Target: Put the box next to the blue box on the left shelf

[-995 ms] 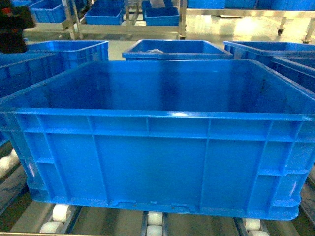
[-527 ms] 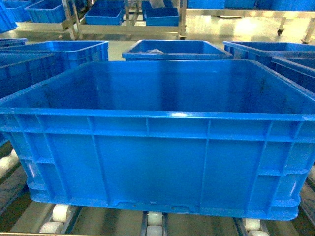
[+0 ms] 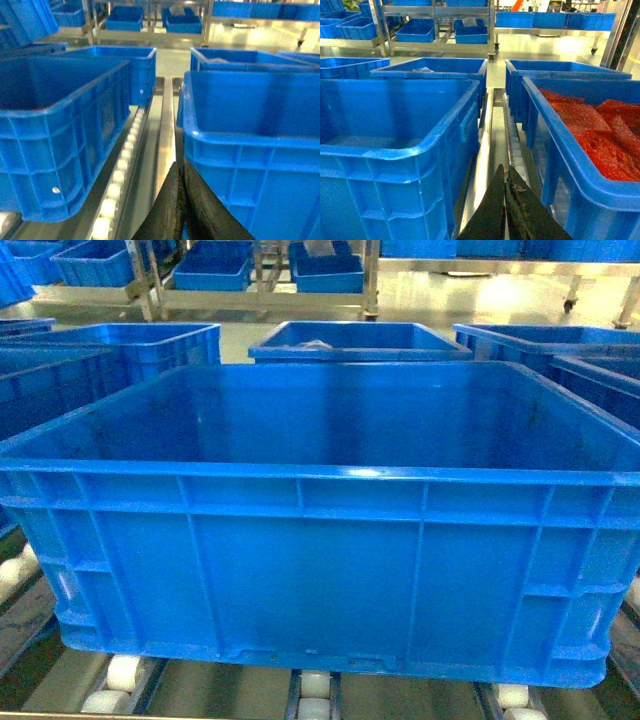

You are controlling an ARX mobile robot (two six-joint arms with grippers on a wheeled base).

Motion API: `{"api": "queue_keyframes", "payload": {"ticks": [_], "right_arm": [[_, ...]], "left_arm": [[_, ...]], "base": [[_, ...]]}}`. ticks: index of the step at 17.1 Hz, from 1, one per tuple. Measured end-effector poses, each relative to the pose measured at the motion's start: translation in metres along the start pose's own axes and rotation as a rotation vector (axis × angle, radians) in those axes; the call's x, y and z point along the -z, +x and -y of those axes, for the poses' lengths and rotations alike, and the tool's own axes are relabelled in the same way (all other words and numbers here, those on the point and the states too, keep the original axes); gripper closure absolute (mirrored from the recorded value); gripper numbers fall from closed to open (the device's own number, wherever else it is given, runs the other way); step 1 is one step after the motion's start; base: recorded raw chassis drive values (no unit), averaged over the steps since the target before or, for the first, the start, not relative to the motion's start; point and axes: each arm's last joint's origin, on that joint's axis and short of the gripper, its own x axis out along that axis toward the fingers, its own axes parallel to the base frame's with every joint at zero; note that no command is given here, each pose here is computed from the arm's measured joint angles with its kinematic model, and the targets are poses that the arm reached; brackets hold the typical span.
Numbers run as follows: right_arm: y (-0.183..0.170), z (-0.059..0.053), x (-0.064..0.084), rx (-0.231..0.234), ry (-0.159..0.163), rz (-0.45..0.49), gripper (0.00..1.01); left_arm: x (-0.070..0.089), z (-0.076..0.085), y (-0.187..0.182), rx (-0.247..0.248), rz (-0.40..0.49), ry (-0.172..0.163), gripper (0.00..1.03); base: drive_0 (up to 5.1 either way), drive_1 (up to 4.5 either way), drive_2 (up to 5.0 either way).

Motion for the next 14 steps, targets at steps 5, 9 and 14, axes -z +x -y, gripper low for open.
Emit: {"api": "queue_keyframes", "payload": {"ticks": [5,9,14], "right_arm": [[-0.012,0.000,-0.003,0.000,0.000,0.008,1.00],[-0.018,0.000,-0.004,0.000,0.000,0.012,1.00],[-0.021,0.000,-0.004,0.000,0.000,0.015,1.00]], "left_arm": [[-0.008,0.000,-0.015,0.000,0.031,0.000,1.00],[-0.009,0.000,-0.023,0.001,0.037,0.000,1.00],[-0.010,0.000,-0.027,0.001,0.041,0.000,1.00]], "base": [[0.0,0.00,0.0],[0.0,0.00,0.0],[0.0,0.00,0.0]]}}
